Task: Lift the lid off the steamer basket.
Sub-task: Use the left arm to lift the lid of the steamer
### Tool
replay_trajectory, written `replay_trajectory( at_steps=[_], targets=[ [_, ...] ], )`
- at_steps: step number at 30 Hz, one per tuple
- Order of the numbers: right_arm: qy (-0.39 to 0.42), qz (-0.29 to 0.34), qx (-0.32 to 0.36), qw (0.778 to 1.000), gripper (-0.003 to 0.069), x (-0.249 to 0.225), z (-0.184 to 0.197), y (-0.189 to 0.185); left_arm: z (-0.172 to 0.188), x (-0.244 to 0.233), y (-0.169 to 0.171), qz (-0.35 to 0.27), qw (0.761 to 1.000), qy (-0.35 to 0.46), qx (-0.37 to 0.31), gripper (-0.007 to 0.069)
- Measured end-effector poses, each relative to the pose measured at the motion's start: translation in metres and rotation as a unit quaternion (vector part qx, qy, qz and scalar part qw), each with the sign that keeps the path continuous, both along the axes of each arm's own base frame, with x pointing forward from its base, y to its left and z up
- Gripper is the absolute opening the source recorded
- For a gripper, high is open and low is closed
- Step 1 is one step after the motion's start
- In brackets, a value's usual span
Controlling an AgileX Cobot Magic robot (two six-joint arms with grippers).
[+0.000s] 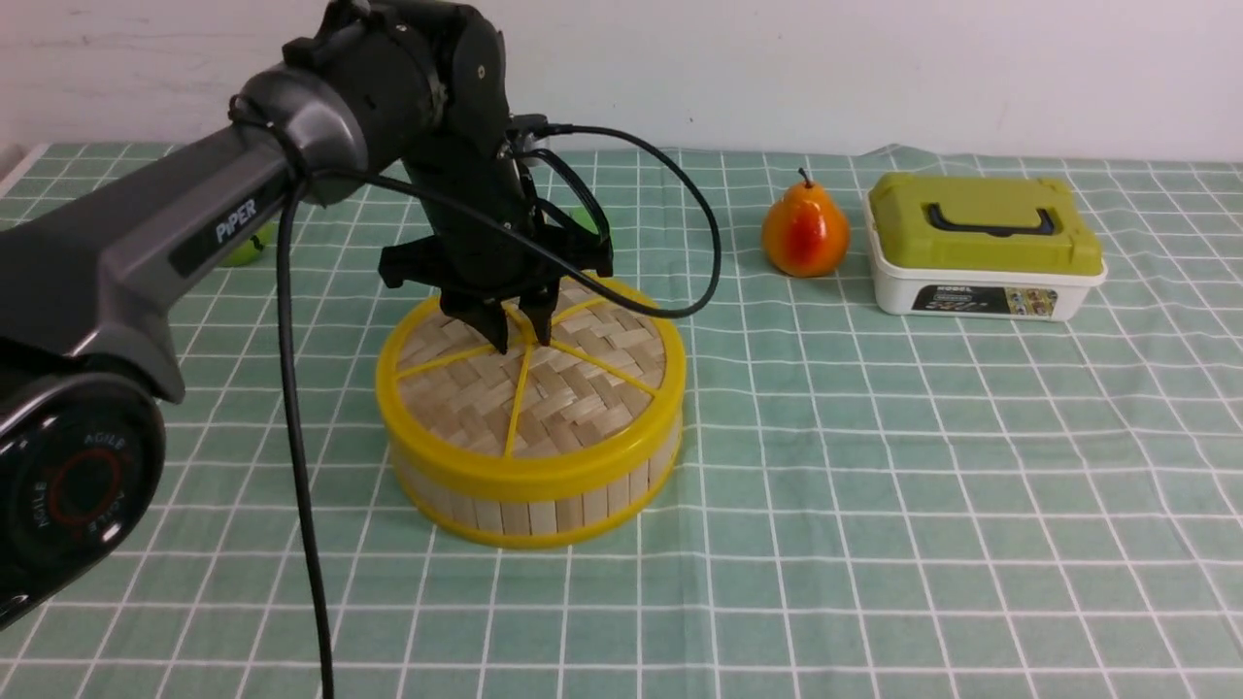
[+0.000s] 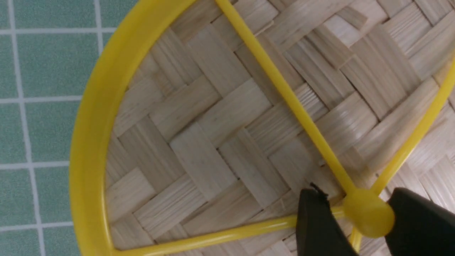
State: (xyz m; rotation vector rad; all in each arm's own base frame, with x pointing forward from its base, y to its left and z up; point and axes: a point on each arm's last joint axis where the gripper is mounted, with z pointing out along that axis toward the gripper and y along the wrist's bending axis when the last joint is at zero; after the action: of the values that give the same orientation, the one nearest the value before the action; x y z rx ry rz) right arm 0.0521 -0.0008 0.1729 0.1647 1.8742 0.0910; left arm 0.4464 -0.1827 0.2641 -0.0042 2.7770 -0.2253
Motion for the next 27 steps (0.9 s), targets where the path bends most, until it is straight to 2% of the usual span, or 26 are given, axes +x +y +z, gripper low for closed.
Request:
replay_trajectory(
  at_steps=[6,11,16,27],
  targets=[
    [0.000,0.000,0.000,1.000,0.0241,0.000,0.000,0.000,0.001,0.000,-0.001,0.000,1.000,-0.003,-0.002,0.0269],
    [0.000,0.000,0.000,1.000,0.0241,0.000,0.000,0.000,-0.001,0.001,-0.001,0.000,1.000,-0.002,-0.003,0.0227],
    [0.000,0.000,0.000,1.000,0.0241,0.000,0.000,0.000,-0.003,0.002,-0.002,0.000,1.000,0.000,-0.006,0.0109],
    [0.000,0.000,0.000,1.000,0.0241,0.000,0.000,0.000,0.008,-0.002,0.001,-0.003,1.000,-0.010,0.009,0.0112]
  ],
)
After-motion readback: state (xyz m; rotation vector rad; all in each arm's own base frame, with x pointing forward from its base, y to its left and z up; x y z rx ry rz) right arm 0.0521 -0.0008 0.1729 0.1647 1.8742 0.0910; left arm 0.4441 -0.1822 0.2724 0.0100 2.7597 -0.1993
